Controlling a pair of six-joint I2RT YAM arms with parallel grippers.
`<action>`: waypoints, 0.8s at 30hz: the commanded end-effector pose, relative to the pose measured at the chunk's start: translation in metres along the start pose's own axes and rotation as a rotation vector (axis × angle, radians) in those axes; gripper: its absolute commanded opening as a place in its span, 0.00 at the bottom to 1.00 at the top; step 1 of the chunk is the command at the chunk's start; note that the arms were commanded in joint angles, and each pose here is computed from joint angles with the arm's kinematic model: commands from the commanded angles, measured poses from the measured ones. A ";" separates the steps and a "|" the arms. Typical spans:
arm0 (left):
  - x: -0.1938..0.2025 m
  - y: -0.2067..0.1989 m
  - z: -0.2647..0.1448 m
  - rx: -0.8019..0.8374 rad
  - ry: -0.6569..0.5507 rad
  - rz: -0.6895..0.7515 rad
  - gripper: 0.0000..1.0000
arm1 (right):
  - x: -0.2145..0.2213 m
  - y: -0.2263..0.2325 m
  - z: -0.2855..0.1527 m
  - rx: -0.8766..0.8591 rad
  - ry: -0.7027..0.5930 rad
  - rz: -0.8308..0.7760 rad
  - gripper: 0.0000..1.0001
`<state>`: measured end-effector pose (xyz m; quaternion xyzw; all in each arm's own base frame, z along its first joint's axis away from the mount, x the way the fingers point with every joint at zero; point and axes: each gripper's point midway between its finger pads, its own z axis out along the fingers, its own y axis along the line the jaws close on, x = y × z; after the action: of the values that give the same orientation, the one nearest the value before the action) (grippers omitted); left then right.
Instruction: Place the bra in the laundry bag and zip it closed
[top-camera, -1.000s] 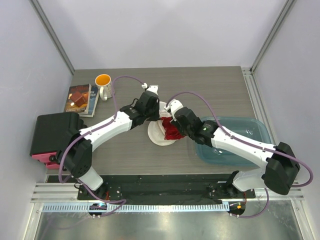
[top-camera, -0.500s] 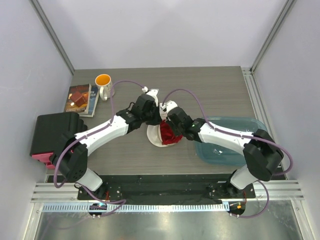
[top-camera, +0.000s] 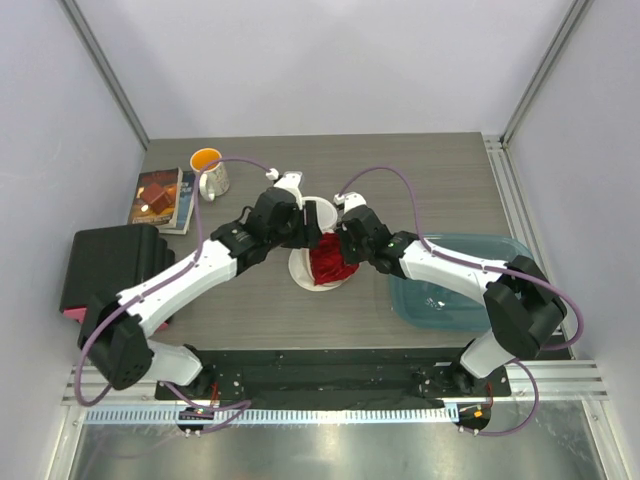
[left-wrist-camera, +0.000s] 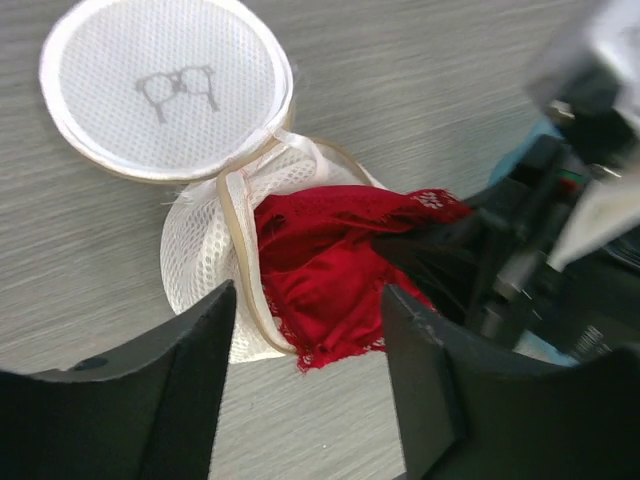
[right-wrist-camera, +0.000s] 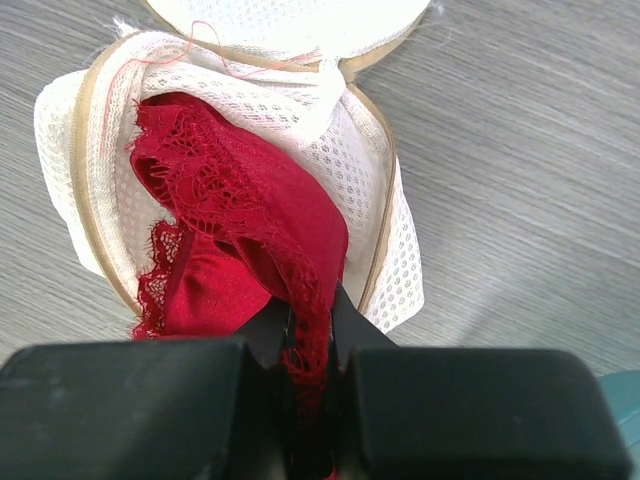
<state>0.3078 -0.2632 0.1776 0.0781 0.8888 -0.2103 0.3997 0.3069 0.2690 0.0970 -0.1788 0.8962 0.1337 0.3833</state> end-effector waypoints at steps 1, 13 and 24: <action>0.004 0.005 -0.022 -0.026 -0.017 -0.023 0.56 | -0.022 0.008 -0.008 -0.037 -0.073 0.080 0.01; 0.053 0.027 0.013 -0.176 0.086 -0.100 0.54 | -0.026 0.015 -0.011 -0.071 -0.082 0.106 0.01; 0.067 0.034 0.042 -0.223 0.128 -0.070 0.40 | -0.026 0.019 -0.011 -0.107 -0.091 0.125 0.01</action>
<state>0.2849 -0.2451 0.0819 0.0214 0.9419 -0.1169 0.3140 0.3009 0.2783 0.0972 -0.1510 0.9004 0.1740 0.3689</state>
